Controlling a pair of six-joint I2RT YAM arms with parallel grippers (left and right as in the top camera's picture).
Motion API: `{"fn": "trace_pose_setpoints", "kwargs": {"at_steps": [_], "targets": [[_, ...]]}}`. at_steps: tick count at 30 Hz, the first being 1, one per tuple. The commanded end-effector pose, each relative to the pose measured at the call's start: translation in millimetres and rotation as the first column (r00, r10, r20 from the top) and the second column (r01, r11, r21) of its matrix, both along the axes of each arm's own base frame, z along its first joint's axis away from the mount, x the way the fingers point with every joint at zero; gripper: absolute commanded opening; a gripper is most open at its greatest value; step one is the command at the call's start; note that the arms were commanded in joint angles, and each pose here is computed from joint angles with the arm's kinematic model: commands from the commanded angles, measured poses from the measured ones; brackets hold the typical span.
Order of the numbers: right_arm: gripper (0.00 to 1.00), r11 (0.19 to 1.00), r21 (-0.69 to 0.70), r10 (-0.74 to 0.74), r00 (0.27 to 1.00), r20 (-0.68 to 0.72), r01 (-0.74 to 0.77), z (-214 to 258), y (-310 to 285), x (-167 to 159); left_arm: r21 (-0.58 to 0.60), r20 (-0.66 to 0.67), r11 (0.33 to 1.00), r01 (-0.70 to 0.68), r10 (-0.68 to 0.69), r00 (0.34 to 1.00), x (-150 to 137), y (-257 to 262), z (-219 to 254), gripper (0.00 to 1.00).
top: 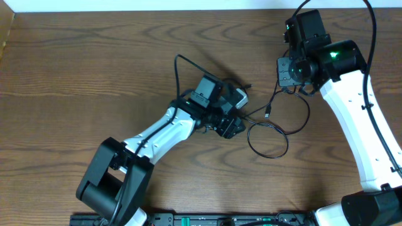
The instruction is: Untangle cables
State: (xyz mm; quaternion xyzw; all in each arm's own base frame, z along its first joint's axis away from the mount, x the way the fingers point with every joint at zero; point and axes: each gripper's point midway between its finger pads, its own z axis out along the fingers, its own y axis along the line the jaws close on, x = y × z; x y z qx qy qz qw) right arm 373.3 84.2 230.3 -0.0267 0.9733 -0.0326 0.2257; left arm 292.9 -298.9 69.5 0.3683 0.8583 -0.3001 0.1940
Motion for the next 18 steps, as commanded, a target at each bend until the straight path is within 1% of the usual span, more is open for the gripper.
{"fn": "trace_pose_setpoints", "kwargs": {"at_steps": [1, 3, 6, 12, 17, 18], "targets": [[0.01, 1.000, 0.003, 0.002, 1.000, 0.029, -0.002, 10.9, -2.3, -2.3, 0.085, 0.054, 0.988, -0.128, 0.124, 0.991, 17.2, 7.3, -11.2, 0.68], [0.04, 1.000, -0.009, 0.025, 0.999, 0.025, -0.025, 10.6, -2.3, -2.9, 0.080, 0.096, 0.989, -0.122, 0.114, 0.989, 22.4, 3.6, -9.3, 0.72], [0.12, 1.000, -0.012, 0.026, 0.999, 0.019, -0.026, 10.0, -3.1, -4.0, 0.074, 0.136, 0.993, -0.090, 0.079, 0.988, 26.9, -1.5, -12.0, 0.73], [0.11, 1.000, -0.013, 0.026, 1.000, 0.016, -0.026, 9.7, -3.3, -4.8, 0.075, 0.138, 0.993, -0.087, 0.076, 0.988, 34.7, -7.3, -33.9, 0.73], [0.11, 1.000, -0.013, 0.026, 1.000, 0.015, -0.026, 9.6, -3.3, -5.2, 0.086, 0.080, 0.988, -0.132, 0.125, 0.989, 35.1, -6.9, -54.0, 0.73], [0.11, 1.000, -0.013, 0.026, 1.000, 0.015, -0.026, 9.6, -3.4, -5.1, 0.098, 0.074, 0.981, -0.166, 0.159, 0.984, 37.7, -4.2, -58.1, 0.73]]}}
